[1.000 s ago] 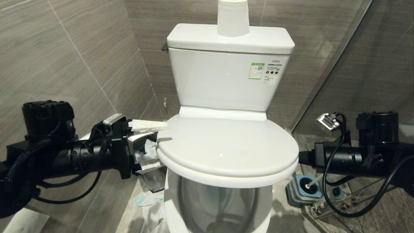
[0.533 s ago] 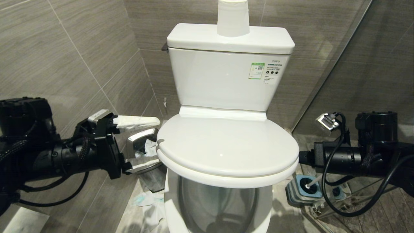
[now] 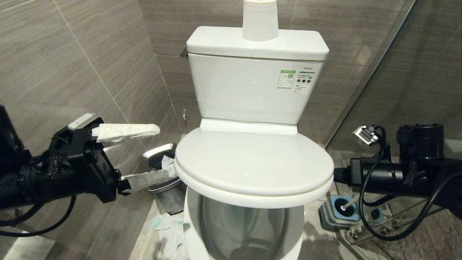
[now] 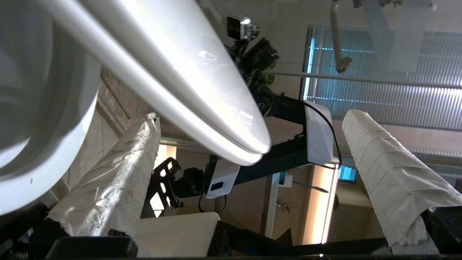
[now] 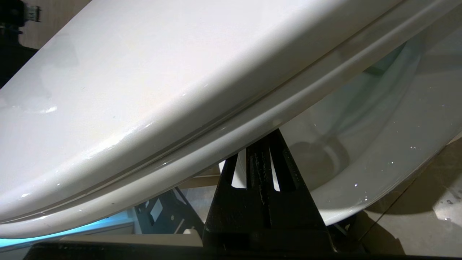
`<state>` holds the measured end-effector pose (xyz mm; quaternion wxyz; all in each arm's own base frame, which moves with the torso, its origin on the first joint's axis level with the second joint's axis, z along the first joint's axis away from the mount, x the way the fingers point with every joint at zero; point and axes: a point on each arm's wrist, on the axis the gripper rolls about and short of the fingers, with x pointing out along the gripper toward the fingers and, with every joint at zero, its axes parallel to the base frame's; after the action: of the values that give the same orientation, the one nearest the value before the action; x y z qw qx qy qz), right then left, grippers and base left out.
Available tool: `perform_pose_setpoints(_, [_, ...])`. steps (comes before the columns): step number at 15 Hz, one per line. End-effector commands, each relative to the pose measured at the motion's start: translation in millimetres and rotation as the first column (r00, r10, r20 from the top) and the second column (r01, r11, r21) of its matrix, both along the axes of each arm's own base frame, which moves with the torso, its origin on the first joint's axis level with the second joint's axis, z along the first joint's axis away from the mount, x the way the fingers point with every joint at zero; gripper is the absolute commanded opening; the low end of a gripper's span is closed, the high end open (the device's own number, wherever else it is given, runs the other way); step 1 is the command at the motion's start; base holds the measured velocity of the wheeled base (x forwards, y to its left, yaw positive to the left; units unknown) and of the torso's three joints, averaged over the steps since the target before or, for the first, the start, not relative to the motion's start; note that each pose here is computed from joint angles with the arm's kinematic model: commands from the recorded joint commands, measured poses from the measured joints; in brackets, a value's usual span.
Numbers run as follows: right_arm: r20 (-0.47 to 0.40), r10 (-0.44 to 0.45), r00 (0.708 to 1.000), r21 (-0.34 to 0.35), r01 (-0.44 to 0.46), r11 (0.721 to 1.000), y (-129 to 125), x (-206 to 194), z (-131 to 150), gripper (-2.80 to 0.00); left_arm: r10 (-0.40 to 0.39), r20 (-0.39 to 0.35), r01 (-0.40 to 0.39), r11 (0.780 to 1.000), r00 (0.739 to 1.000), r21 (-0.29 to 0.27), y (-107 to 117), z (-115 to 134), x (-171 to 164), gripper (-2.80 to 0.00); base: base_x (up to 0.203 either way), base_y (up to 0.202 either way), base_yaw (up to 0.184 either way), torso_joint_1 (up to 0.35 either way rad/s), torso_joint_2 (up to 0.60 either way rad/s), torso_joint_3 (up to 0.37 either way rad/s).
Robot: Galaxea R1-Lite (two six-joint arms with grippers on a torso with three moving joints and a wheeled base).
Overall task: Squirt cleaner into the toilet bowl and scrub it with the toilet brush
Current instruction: Use the right hand to fully open the toilet lid
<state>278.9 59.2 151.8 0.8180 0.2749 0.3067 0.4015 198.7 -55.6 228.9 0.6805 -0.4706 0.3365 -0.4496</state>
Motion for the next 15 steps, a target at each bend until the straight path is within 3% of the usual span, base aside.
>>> perform_pose_setpoints(1, [0.004, 0.004, 1.0, 0.004, -0.004, 1.0, 0, 0, 1, -2.8, -0.008, 0.072, 0.009, 1.0, 0.997, -0.016, 2, 16, -14, 0.0, 0.0, 0.0, 0.0, 0.0, 0.0, 0.0])
perform_pose_setpoints(6, [0.006, 0.004, 1.0, 0.005, -0.004, 1.0, 0, 1, 2, -2.8, 0.036, 0.193, -0.037, 0.999, 0.98, 0.0, 10, 29, -22, 0.0, 0.0, 0.0, 0.0, 0.0, 0.0, 0.0])
perform_pose_setpoints(11, [0.012, 0.002, 1.0, 0.006, -0.002, 1.0, 0, 1, 3, -2.8, 0.058, 0.238, -0.062, 0.998, 0.97, 0.009, 15, 33, -23, 0.0, 0.0, 0.0, 0.0, 0.0, -0.01, 0.0])
perform_pose_setpoints(13, [0.013, 0.0, 1.0, 0.006, -0.001, 1.0, -1, 1, 4, -2.8, 0.045, 0.35, -0.072, 0.995, 0.936, 0.063, 14, 31, -19, 0.0, 0.0, 0.0, 0.0, 0.0, 0.0, 0.0])
perform_pose_setpoints(15, [0.015, -0.001, 1.0, 0.005, 0.001, 1.0, -1, 0, 4, -2.8, 0.019, 0.475, -0.092, 0.987, 0.88, 0.131, 13, 26, -13, 0.0, 0.0, 0.0, 0.0, 0.0, 0.0, 0.0])
